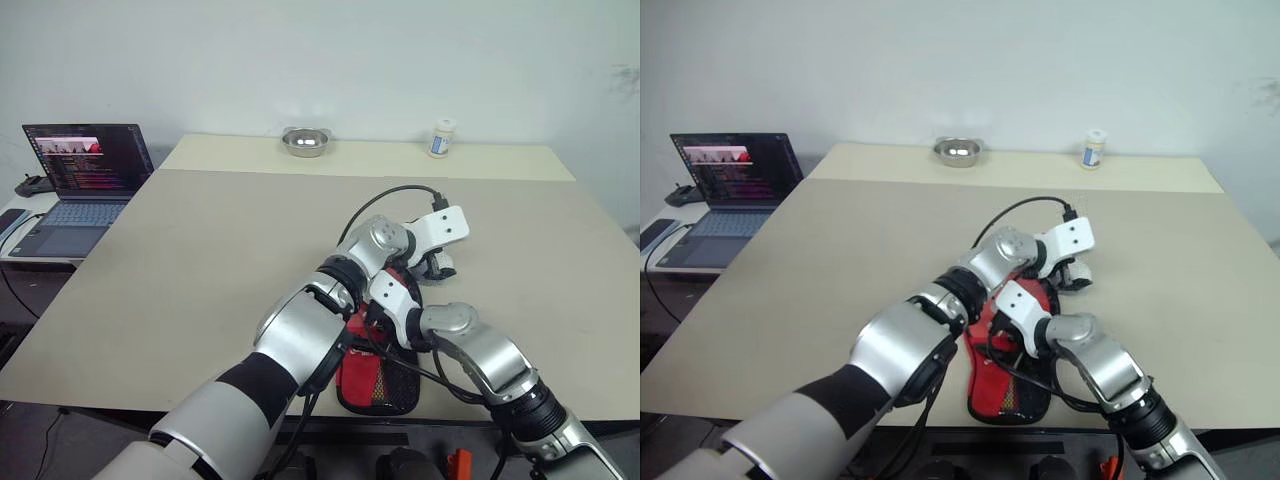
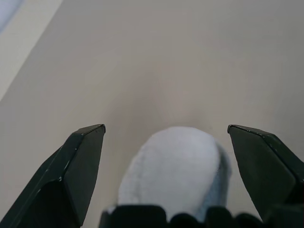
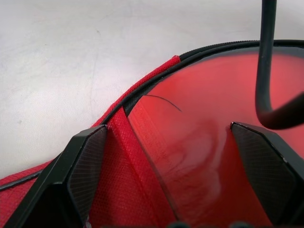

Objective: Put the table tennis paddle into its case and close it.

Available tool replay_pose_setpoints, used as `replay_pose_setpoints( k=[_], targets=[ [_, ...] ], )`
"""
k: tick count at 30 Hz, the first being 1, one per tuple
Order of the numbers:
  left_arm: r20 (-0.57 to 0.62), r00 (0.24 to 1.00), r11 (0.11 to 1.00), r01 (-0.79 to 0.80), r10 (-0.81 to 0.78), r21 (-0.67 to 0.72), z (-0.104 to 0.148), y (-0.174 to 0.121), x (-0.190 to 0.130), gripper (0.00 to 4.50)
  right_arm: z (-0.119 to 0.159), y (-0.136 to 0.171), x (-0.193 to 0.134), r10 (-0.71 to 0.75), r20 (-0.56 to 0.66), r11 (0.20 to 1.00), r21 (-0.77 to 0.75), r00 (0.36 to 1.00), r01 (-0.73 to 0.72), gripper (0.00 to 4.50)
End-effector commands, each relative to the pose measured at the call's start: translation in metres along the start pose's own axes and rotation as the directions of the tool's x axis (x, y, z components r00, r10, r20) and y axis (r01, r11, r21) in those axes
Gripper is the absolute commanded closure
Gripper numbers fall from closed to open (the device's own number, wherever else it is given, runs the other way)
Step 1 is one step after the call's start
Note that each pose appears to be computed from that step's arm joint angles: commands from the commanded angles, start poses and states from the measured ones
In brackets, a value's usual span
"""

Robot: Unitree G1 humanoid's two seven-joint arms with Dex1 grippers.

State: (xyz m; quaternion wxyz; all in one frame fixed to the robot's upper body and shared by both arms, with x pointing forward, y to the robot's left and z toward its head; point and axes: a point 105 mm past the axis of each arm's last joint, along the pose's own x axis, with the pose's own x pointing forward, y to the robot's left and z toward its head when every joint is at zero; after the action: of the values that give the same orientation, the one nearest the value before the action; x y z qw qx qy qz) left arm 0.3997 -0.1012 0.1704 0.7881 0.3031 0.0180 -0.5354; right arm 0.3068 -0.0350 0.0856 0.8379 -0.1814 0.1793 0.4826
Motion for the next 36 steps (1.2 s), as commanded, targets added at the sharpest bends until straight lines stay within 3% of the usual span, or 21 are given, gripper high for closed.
replay_pose_setpoints(
  k=[1, 5, 10, 14, 19, 25, 28, 36],
  targets=[
    [0.157, 0.982, 0.995, -0.104, 0.104, -0.01, 0.042, 0.03, -0.015, 0.01, -0.027, -0.003, 0.001, -0.017, -0.099, 0.997, 0.07, 0.995, 0.024, 0.0],
    [0.217, 0.955, 0.976, -0.179, 0.203, -0.125, 0.036, 0.072, -0.053, 0.01, -0.014, -0.003, -0.008, -0.053, -0.053, 0.997, 0.057, 0.997, 0.056, 0.0],
    [0.199, 0.951, 0.958, -0.193, 0.236, -0.212, -0.008, 0.096, -0.095, 0.01, 0.001, 0.002, -0.026, -0.086, 0.001, 0.994, 0.068, 0.996, 0.086, 0.0],
    [0.254, 0.966, 0.979, -0.002, 0.054, -0.202, -0.033, 0.073, -0.114, 0.01, 0.018, 0.005, -0.051, -0.112, 0.058, 0.991, 0.08, 0.992, 0.107, 0.0],
    [0.288, 0.944, 0.961, 0.215, -0.16, -0.172, -0.042, 0.035, -0.126, 0.01, 0.021, 0.002, -0.084, -0.15, 0.061, 0.986, 0.084, 0.987, 0.144, 0.0],
    [0.237, 0.877, 0.879, 0.456, -0.417, -0.139, -0.072, -0.037, -0.119, 0.01, 0.018, -0.032, -0.133, -0.319, 0.042, 0.943, 0.108, 0.947, 0.313, 0.0],
    [0.196, 0.88, 0.87, 0.465, -0.432, -0.167, -0.091, -0.052, -0.111, 0.01, 0.02, -0.045, -0.139, -0.381, 0.049, 0.921, 0.111, 0.923, 0.374, 0.0],
    [0.101, 0.928, 0.892, 0.373, -0.359, -0.257, -0.126, -0.055, -0.091, 0.01, 0.028, -0.085, -0.131, -0.492, 0.072, 0.869, 0.099, 0.867, 0.485, 0.0]
  ],
)
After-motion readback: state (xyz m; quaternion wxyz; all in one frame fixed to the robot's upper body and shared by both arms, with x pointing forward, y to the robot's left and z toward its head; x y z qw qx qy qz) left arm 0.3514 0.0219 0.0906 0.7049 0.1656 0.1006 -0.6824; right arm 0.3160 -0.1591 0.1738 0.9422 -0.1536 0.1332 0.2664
